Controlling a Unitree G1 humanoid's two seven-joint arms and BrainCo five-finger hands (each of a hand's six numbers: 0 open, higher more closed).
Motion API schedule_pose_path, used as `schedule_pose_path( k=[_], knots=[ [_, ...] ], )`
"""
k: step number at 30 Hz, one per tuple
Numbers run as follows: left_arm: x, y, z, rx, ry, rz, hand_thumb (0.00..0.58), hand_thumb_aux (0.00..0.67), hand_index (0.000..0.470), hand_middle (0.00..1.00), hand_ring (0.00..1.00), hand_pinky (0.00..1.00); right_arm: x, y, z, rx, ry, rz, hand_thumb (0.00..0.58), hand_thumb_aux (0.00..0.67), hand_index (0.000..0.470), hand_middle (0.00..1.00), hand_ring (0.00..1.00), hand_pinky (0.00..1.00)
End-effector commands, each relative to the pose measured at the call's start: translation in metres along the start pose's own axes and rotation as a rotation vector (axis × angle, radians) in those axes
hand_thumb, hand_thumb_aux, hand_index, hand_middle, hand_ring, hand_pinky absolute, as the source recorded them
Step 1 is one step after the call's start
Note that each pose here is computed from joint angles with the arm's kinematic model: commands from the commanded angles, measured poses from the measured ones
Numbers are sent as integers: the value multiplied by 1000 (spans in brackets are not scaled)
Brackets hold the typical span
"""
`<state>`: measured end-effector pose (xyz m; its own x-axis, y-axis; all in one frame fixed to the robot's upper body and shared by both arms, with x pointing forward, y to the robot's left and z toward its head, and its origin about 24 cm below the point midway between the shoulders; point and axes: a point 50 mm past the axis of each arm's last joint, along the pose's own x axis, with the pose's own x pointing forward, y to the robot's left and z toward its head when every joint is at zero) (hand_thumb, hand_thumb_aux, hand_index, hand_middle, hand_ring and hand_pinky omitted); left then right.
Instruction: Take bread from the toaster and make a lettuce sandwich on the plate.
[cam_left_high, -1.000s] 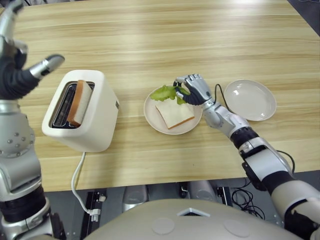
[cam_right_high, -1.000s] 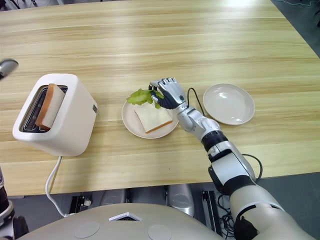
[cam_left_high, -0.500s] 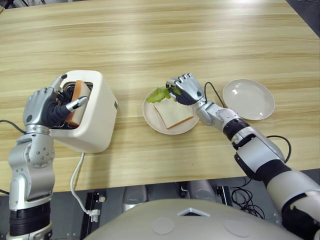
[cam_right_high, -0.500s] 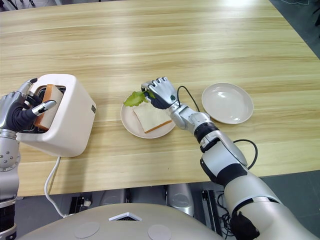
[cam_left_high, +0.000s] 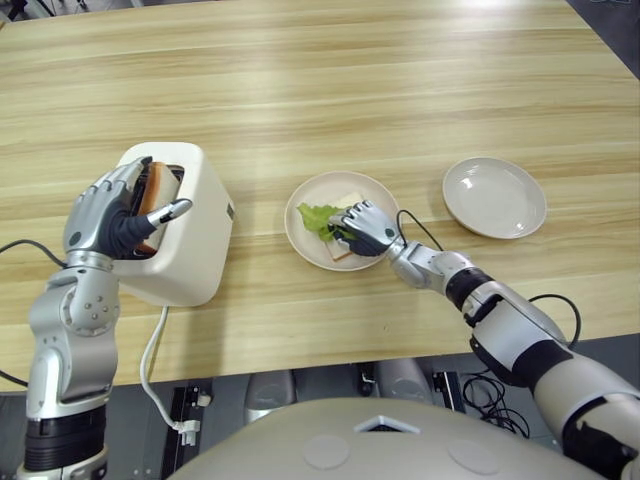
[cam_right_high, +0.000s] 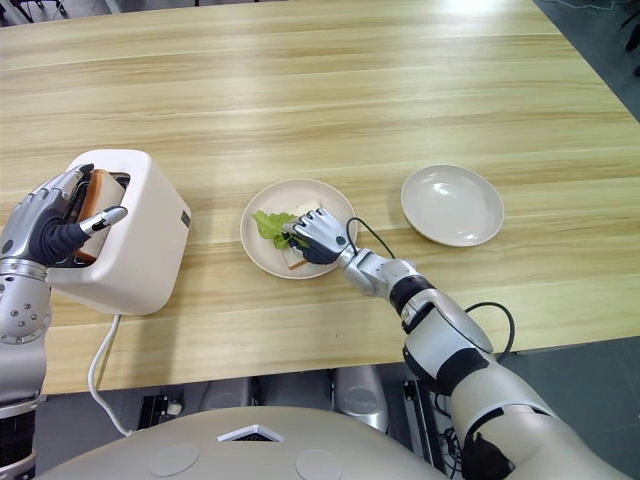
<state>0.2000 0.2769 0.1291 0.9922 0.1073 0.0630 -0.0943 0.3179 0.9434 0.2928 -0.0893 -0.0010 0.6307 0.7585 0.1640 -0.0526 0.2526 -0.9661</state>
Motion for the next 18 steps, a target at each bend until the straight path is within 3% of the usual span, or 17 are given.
schedule_pose_path(
  k=[1,2,3,4,5,6,7,18],
  knots=[
    [0,-2,1,3,1,-10,0,0,0,129,129,129,-10,5,-3,-1,6,68,580,670,460,1000,1000,1000],
    [0,-1,2,4,-1,-8,0,0,0,125,125,125,-10,3,-4,-4,7,65,564,560,384,984,984,984],
    [1,-1,2,4,-3,-7,0,0,0,125,125,125,-9,1,-6,-8,10,60,458,363,249,820,820,820],
    [1,-1,2,4,-4,-7,0,0,0,125,125,125,-8,-1,-7,-11,15,53,458,363,249,820,820,820],
    [1,-1,2,5,-5,-7,0,0,0,129,129,129,-7,-3,-8,-17,21,45,0,0,0,482,482,482],
    [2,-1,3,6,-7,-8,0,0,0,129,129,129,-7,-5,-10,-24,25,36,0,0,0,275,275,275],
    [2,-2,3,7,-8,-9,0,0,0,122,122,122,-6,-8,-12,-32,30,22,0,0,0,0,0,0],
    [6,-1,2,30,-4,-5,0,0,0,129,129,129,2,-48,-29,-70,57,-137,0,0,0,0,0,0]
  ],
)
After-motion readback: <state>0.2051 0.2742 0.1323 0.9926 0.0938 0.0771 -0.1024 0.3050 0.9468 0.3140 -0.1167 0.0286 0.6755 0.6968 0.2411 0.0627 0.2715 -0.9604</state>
